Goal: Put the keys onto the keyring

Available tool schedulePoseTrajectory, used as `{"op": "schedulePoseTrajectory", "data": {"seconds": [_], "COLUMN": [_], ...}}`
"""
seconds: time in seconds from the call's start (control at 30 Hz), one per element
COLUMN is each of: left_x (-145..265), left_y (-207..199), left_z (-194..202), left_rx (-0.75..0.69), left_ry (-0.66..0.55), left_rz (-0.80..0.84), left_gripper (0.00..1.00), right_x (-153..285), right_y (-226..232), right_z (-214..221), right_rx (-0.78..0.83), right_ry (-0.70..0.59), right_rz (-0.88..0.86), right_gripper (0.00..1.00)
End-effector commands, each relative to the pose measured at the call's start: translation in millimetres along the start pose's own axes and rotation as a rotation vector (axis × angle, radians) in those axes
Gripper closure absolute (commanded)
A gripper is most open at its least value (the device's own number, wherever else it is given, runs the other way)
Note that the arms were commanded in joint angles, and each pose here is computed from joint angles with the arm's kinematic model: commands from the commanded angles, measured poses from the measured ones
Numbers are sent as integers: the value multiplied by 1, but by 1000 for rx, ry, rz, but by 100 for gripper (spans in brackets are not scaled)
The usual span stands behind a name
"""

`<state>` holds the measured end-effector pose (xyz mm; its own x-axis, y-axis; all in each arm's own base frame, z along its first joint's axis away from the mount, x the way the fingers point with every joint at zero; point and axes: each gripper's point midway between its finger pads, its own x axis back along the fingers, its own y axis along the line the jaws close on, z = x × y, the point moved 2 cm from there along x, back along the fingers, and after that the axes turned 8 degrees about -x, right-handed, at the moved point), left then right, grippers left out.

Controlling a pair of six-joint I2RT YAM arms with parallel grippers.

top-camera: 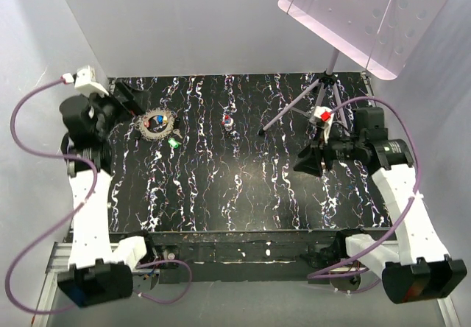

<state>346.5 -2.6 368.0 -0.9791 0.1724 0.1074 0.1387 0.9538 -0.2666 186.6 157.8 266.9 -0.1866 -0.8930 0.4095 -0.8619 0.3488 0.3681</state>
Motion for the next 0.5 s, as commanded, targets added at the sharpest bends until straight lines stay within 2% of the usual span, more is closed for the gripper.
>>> {"op": "schedulePoseTrajectory", "data": {"seconds": [0.0,0.1,0.23,0.47], "left_x": [40,62,79,93], "left_y": [-37,-42,-53,-66], "left_z": [36,50,55,59], "left_rx": [118,115,129,155], "left_ry": [88,134,176,204], "left_rz": [158,156,183,224], "left_gripper": [2,2,2,2], "right_x": [25,39,60,82], "right_y": [8,14,25,53], "right_z": [-5,-13,-32,-56], "right_rx": [22,42,-18,-57], "right_ry": [-57,-86,-154,-270], "right_rz": [91,176,288,297], "right_gripper": [39,37,33,23]}}
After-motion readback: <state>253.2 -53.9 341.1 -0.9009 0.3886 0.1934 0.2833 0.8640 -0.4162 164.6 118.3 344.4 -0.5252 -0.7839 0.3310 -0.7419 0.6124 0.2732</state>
